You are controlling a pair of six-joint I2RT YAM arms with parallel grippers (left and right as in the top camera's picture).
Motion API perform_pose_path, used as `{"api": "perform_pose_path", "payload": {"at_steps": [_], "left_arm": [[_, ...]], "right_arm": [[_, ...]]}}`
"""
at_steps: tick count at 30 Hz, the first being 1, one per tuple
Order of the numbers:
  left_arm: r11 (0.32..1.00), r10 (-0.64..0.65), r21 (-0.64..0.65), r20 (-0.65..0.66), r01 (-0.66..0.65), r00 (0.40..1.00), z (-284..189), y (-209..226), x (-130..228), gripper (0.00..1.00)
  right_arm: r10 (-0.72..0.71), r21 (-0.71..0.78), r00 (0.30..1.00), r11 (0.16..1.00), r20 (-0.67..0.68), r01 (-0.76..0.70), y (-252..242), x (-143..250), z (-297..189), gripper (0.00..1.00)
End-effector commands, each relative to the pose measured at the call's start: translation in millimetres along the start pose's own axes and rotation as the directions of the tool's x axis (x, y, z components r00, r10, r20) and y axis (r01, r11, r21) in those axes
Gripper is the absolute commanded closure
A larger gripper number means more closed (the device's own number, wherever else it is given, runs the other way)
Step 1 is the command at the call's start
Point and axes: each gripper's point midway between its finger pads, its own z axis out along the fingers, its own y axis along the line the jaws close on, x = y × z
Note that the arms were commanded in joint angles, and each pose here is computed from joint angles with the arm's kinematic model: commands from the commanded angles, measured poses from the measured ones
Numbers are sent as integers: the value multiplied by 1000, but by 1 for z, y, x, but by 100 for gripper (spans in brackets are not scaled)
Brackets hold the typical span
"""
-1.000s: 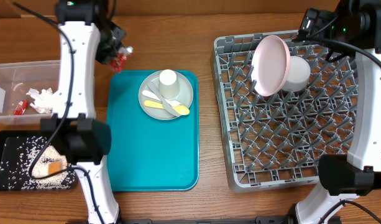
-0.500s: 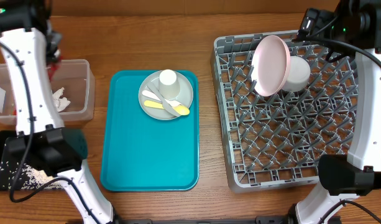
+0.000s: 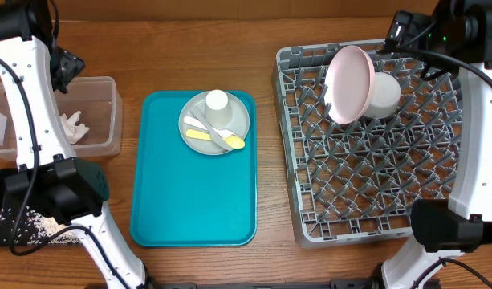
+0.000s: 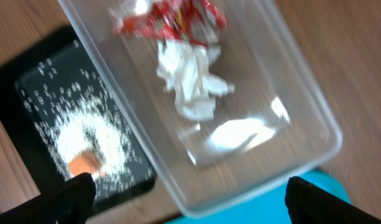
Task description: Sort waste into correct bins and load items into the dishwasher rack
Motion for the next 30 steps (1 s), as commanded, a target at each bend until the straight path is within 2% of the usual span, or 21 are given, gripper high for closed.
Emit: {"api": "perform_pose_path", "payload": {"at_steps": [1, 5, 9, 14, 19, 24, 30], "left_arm": [[979, 89, 189, -88, -71, 992, -28, -19, 24, 0], [938, 143, 332, -114, -98, 983, -59, -27, 38, 0], [898, 214, 395, -15, -191, 977, -97, -18, 42, 0], [860, 272, 431, 64, -272, 960, -136, 7, 64, 0], [869, 302, 407, 16, -282, 953, -135, 42, 103, 0], [911, 251, 357, -76, -209, 965, -115, 80, 135, 0], [951, 79, 308, -122, -38, 989, -91, 101, 123, 0]], "right_arm": [[0, 6, 1000, 1000, 13, 0, -2, -2, -3, 0], [0, 6, 1000, 1000, 13, 0, -2, -2, -3, 0], [0, 6, 1000, 1000, 13, 0, -2, -2, -3, 0], [0, 6, 1000, 1000, 13, 0, -2, -2, -3, 0], [1, 6, 1000, 1000, 13, -1, -2, -2, -3, 0], [0, 5, 1000, 1000, 13, 0, -2, -2, -3, 0], [0, 5, 1000, 1000, 13, 0, -2, -2, -3, 0]]}}
